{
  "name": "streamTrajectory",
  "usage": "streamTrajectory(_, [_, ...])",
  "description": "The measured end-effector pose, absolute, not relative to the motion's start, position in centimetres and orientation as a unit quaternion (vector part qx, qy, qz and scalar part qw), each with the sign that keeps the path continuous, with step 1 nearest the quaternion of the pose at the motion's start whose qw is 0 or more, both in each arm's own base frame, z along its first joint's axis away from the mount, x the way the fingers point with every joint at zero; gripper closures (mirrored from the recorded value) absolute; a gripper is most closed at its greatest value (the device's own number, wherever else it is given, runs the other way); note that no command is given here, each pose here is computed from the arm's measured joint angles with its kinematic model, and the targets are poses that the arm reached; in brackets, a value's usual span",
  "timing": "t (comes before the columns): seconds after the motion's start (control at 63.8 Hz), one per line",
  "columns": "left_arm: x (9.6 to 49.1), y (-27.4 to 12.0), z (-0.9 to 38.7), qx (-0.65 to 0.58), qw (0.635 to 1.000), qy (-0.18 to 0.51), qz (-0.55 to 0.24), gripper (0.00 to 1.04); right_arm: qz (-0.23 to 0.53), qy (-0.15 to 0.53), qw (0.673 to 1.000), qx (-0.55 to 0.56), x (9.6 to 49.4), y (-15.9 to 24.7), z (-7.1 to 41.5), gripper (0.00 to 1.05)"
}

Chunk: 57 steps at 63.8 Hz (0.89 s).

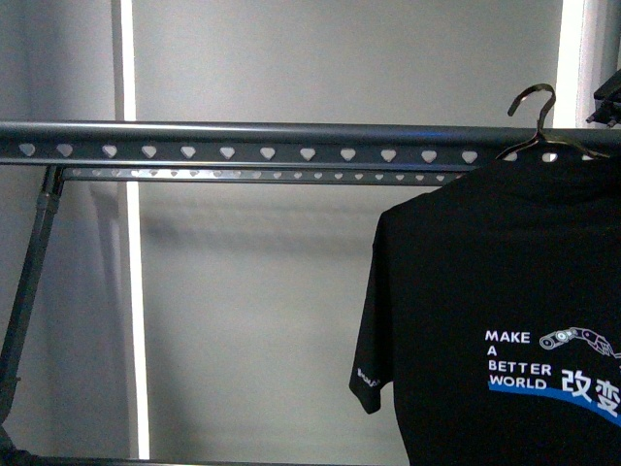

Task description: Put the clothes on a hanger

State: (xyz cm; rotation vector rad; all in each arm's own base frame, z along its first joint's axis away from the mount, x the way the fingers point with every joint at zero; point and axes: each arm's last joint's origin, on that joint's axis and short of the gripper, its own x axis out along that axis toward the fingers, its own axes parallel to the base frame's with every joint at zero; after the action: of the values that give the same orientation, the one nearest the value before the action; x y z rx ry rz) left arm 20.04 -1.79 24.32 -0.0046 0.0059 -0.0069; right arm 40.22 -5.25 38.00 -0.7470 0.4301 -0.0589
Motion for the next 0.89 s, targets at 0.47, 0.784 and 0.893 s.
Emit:
streamTrajectory(0.47, [15.4,0.0,19.6,-0.001,1.0,0.002,-0.001,1.01,-0.036,0.24,0.884,-0.398,42.4,-0.5,37.5,1.01])
streamTrajectory(0.784, [13.3,0.0,18.1,-0.001,1.0,0.001,0.0,1.01,-0.009,0.267,0.873,-0.409,42.0,1.0,32.9,1.01])
streamTrajectory(0.893, [12.8,0.0,17.7,-0.001,1.0,0.001,0.0,1.01,0.001,0.241,0.887,-0.394,40.9,1.0,32.5,0.89])
